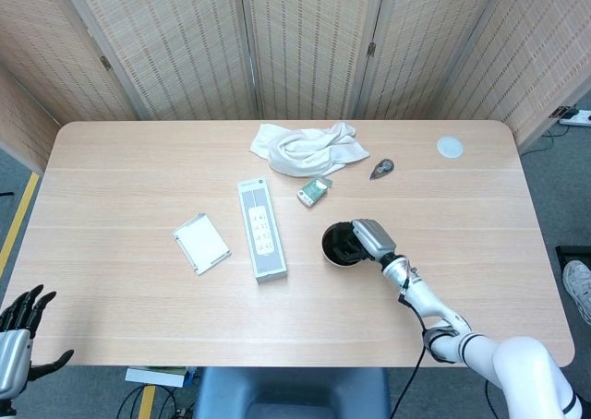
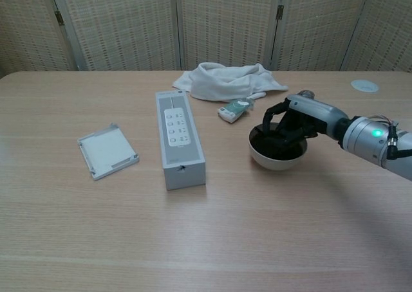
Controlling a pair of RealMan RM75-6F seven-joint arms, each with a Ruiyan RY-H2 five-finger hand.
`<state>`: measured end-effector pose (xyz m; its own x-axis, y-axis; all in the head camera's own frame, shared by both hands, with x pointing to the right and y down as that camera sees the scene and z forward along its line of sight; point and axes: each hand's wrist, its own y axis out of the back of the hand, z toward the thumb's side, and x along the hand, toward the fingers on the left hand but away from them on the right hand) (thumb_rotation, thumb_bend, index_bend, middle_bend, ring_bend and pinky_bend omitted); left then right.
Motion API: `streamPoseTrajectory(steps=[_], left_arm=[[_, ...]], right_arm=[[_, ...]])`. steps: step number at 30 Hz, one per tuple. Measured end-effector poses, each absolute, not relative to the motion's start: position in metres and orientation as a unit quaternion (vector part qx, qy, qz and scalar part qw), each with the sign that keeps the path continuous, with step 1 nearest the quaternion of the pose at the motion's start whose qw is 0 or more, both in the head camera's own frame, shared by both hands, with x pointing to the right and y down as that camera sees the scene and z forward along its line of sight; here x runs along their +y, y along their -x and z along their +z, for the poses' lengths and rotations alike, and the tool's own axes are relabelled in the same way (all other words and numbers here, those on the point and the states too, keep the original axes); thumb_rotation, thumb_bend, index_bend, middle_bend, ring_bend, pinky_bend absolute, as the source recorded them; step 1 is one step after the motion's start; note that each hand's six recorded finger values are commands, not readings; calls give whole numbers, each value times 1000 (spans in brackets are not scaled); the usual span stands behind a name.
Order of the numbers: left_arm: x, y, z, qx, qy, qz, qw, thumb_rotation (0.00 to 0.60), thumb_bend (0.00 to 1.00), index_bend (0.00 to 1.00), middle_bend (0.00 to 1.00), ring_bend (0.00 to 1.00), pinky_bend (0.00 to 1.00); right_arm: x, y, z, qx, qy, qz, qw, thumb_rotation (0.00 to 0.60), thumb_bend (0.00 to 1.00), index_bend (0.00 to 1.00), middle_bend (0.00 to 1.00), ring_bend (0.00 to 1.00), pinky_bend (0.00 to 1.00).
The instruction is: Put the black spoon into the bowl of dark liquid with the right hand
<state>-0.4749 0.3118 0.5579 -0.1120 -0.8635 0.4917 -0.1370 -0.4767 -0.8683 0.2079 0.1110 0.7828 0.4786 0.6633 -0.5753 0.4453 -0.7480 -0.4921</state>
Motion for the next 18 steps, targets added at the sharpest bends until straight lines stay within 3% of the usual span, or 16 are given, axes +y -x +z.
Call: streamPoseTrajectory(steps=[2, 4, 5, 7, 12, 14, 18], left_arm=[[312, 475, 558, 418, 597, -618, 294, 600, 170, 147, 75, 86, 162], [312, 475, 558, 418, 598, -618, 294, 600, 170, 147, 74, 86, 162], [312, 475, 558, 418, 598, -618, 294, 600, 170, 147, 74, 86, 162], [312, 475, 558, 418, 598, -617, 294, 600, 170, 147, 74, 86, 162], [311, 474, 558, 418, 600, -616, 294, 600, 170, 147, 75, 86, 162], [310, 473, 559, 418, 602, -614, 295, 600, 170, 147, 74, 86, 162], [305, 470, 558, 420, 604, -607, 299, 600, 171, 147, 74, 86, 162]], right_arm=[[109, -210, 781, -331, 847, 391, 139, 600, 465, 770, 956, 1000, 1000], [109, -212, 780, -334, 847, 390, 139, 600, 323, 722, 956, 1000, 1000], [109, -213, 779, -335, 847, 389, 138, 600, 227, 658, 956, 1000, 1000], [109, -214, 777, -337, 848, 385, 139, 600, 143, 531, 956, 1000, 1000], [111, -221, 770, -343, 848, 379, 138, 600, 117, 216, 949, 1000, 1000], [112, -223, 767, -345, 849, 378, 132, 600, 118, 157, 944, 1000, 1000], [110, -233, 755, -356, 846, 372, 135, 600, 118, 130, 929, 1000, 1000]])
